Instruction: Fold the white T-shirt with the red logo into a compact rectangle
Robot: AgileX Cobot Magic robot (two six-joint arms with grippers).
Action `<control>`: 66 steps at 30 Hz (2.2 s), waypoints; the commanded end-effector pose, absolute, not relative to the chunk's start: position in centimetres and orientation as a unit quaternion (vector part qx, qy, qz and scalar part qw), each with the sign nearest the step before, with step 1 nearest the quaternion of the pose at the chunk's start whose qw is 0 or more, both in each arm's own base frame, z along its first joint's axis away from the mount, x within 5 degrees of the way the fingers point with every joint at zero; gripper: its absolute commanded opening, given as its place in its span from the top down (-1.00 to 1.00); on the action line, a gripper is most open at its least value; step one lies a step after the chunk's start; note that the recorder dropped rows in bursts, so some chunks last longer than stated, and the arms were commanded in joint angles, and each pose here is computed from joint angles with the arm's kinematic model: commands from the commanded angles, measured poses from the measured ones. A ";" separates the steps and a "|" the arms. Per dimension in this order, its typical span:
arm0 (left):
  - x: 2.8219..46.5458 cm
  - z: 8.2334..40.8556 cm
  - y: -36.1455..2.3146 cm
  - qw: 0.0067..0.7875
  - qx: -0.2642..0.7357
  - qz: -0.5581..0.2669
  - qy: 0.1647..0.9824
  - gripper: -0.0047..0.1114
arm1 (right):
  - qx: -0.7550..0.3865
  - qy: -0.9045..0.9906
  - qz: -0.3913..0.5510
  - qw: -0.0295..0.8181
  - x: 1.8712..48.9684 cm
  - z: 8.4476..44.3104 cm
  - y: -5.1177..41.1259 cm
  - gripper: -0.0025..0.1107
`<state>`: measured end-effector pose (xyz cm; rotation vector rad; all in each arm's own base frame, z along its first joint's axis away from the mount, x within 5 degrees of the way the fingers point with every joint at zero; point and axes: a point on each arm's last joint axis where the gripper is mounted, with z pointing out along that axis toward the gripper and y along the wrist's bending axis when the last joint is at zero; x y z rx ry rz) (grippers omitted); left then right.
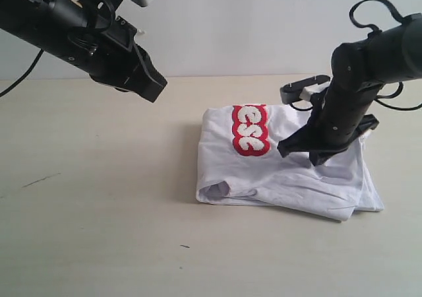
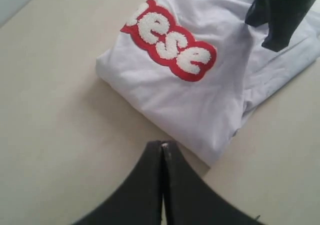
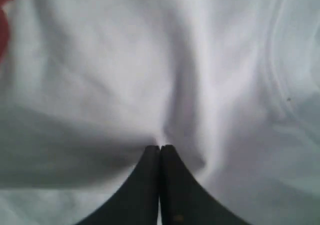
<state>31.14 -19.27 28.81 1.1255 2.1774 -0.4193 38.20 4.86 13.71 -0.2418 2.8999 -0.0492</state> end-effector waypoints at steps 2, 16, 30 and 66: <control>31.1 29.2 -19.1 0.331 0.418 -0.163 0.830 0.92 | -0.080 0.980 0.049 0.176 38.5 17.0 6.1 0.96; 31.0 29.2 -19.2 0.327 0.417 -0.169 0.831 0.92 | -0.132 0.977 0.015 0.170 39.0 16.0 7.4 0.96; 31.2 29.2 -19.3 0.333 0.416 -0.167 0.830 0.92 | -0.079 0.978 0.009 0.195 41.4 12.9 4.9 0.96; 31.3 29.2 -19.2 0.337 0.418 -0.160 0.828 0.92 | -0.090 0.975 0.148 0.139 41.6 10.2 14.4 0.96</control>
